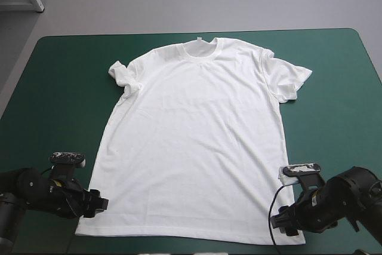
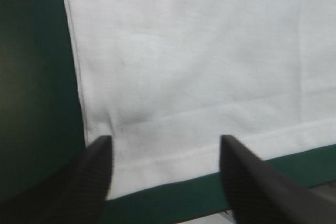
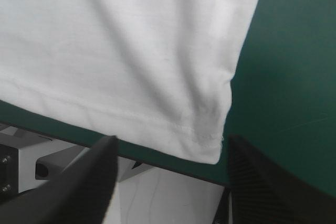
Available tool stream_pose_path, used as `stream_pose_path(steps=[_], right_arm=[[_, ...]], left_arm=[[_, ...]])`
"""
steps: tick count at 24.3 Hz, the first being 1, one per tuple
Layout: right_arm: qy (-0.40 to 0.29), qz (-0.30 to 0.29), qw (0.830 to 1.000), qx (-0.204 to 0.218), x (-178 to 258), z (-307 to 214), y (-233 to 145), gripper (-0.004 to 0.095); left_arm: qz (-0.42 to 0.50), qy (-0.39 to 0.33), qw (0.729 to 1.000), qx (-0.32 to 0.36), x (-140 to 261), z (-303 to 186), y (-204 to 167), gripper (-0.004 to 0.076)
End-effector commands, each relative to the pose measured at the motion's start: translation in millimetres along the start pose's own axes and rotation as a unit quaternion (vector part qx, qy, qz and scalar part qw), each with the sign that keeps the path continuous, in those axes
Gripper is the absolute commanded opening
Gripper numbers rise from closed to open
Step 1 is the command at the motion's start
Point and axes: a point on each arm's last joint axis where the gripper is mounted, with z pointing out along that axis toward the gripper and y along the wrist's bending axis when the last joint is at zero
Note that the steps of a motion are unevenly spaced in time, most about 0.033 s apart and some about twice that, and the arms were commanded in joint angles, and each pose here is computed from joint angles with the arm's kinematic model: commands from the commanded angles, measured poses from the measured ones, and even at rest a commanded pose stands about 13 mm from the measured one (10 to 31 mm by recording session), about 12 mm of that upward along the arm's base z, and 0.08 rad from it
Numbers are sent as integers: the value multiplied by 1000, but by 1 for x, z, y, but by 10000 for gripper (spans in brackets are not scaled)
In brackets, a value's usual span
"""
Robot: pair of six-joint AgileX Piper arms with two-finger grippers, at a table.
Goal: Fold the cloth
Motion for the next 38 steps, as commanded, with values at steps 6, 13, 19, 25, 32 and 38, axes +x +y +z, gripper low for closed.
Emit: stream_pose_path(steps=[6,13,19,25,32,38], right_arm=[[-90,5,995,51,-18,-25,-6,858],[-138,21,989,38,-28,-40,-2,836],[-136,25,990,30,-27,-40,0,835],[-138,25,990,32,-28,-40,-1,834],[-157,22,987,32,-32,-41,-1,833],[-225,31,971,68,-49,-44,-6,833]], left_arm=[[9,-94,995,-13,-34,-24,-1,629],[9,-127,991,-40,-150,-23,23,629],[10,-150,987,-46,-222,9,38,616],[29,-163,985,-49,-257,46,34,587],[32,-166,983,-73,-275,82,40,580],[32,-135,988,-65,-276,111,39,571]])
